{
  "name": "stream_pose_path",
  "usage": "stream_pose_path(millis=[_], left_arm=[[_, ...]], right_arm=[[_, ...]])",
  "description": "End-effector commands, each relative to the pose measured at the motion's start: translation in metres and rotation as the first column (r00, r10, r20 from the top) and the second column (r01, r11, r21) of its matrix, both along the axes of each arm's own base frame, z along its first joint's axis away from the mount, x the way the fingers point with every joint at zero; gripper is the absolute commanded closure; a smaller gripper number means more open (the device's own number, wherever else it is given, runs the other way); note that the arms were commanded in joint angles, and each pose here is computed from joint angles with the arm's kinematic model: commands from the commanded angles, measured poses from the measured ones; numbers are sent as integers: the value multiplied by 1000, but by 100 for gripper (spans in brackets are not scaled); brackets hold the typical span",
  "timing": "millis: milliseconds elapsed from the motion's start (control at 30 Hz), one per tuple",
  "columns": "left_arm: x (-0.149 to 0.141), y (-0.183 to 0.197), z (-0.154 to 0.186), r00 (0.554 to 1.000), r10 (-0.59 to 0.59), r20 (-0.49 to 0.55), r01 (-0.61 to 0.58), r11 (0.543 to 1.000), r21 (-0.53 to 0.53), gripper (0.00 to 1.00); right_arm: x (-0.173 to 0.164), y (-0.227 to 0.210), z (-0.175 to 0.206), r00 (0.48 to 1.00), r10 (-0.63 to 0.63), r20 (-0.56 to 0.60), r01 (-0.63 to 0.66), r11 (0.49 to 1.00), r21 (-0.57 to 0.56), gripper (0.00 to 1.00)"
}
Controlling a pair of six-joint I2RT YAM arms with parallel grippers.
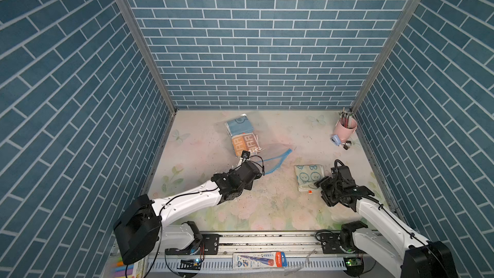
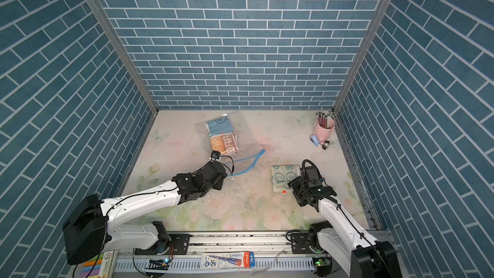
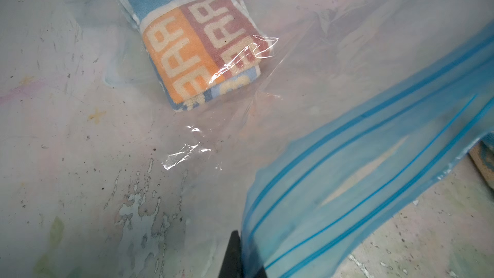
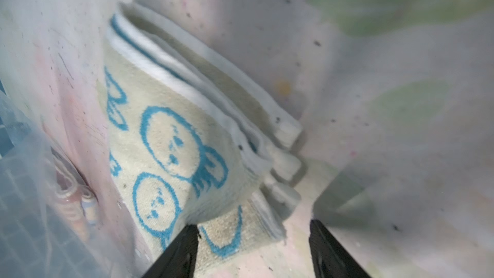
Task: Place the folded towel into the vacuum bag
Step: Adjust the towel at the center of the board.
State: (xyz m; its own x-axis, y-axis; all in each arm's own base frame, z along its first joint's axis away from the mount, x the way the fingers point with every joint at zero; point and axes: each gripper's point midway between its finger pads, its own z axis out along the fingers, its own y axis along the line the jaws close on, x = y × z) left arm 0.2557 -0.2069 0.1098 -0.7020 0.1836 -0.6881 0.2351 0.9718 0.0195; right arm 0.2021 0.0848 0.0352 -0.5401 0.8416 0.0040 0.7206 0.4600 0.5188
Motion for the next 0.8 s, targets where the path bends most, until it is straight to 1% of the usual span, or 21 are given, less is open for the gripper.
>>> stream_pose_path(millis=[0, 133, 300, 467, 767], left_arm=[[7, -11, 12, 999, -19, 28, 20, 1000, -21, 100], [8, -14, 12, 999, -24, 35, 25, 999, -21, 100], [11, -17, 11, 999, -26, 38, 27, 999, -22, 100], [13, -19, 9, 999, -24, 40, 25, 999, -20, 100], [16, -23, 6, 999, -24, 38, 24, 1000, -19, 100]], right_arm=[[-14, -4, -4, 973, -207, -100, 216, 972, 89, 30], [-20, -7, 4, 956, -265, -126, 278, 955, 106, 27], [-14, 1, 9, 936, -312, -164, 338, 926, 167, 22], [-6, 13, 8, 927, -311, -211, 350, 918, 187, 22], [13, 33, 8, 924, -319, -210, 359, 913, 195, 22]])
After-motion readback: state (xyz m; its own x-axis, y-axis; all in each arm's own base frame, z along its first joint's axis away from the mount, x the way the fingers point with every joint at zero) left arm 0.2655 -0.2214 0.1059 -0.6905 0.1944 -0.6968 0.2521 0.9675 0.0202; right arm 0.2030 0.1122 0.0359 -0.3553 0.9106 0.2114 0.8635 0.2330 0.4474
